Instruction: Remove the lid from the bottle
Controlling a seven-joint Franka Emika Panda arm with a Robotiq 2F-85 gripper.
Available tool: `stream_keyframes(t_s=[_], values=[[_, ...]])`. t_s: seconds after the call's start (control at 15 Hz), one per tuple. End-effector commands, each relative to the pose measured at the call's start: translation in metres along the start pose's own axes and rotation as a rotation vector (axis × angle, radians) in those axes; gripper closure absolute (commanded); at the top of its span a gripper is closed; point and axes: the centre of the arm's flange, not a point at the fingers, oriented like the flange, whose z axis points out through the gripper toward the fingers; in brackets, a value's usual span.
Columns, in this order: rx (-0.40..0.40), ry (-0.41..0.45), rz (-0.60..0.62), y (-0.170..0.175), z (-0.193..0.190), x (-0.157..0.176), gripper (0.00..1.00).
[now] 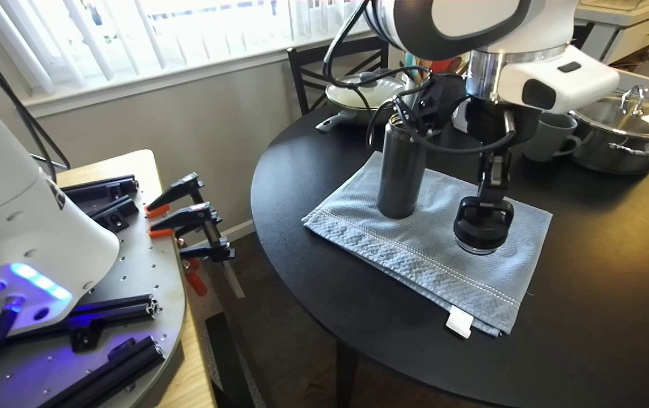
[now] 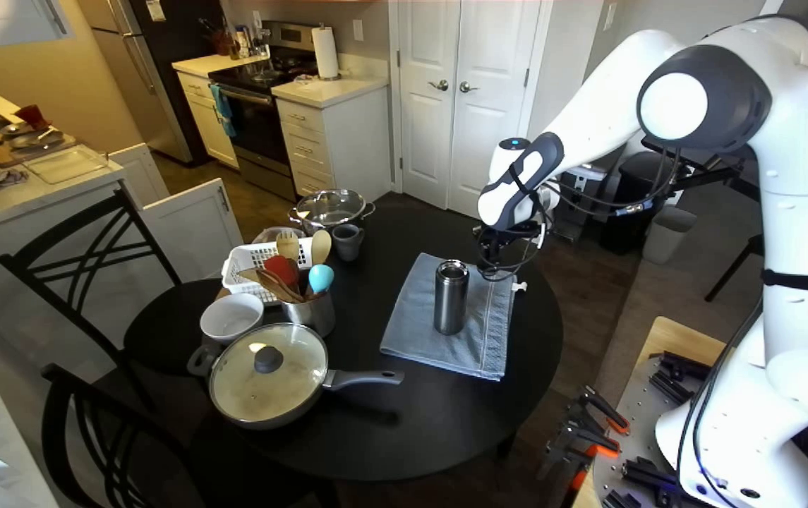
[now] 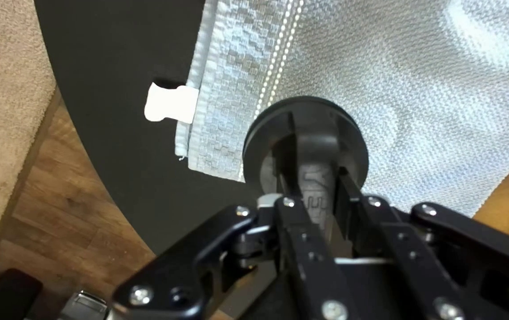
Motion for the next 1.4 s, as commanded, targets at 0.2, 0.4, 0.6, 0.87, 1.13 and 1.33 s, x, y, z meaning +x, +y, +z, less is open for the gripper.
stream_keyframes(t_s=[0.2,0.4,0.6,0.87,1.13,1.33], values=[[0.020,-0.037,0.062,0.000,0.037,-0.006,0.94],[0.034,-0.041,0.074,-0.004,0.045,-0.006,0.94],[0.045,-0.049,0.091,-0.008,0.050,-0.007,0.94],[0.053,-0.063,0.110,-0.007,0.056,-0.011,0.94],[0.039,-0.072,0.122,-0.004,0.059,-0.011,0.51],[0.039,-0.061,0.122,-0.005,0.054,-0.008,0.33]])
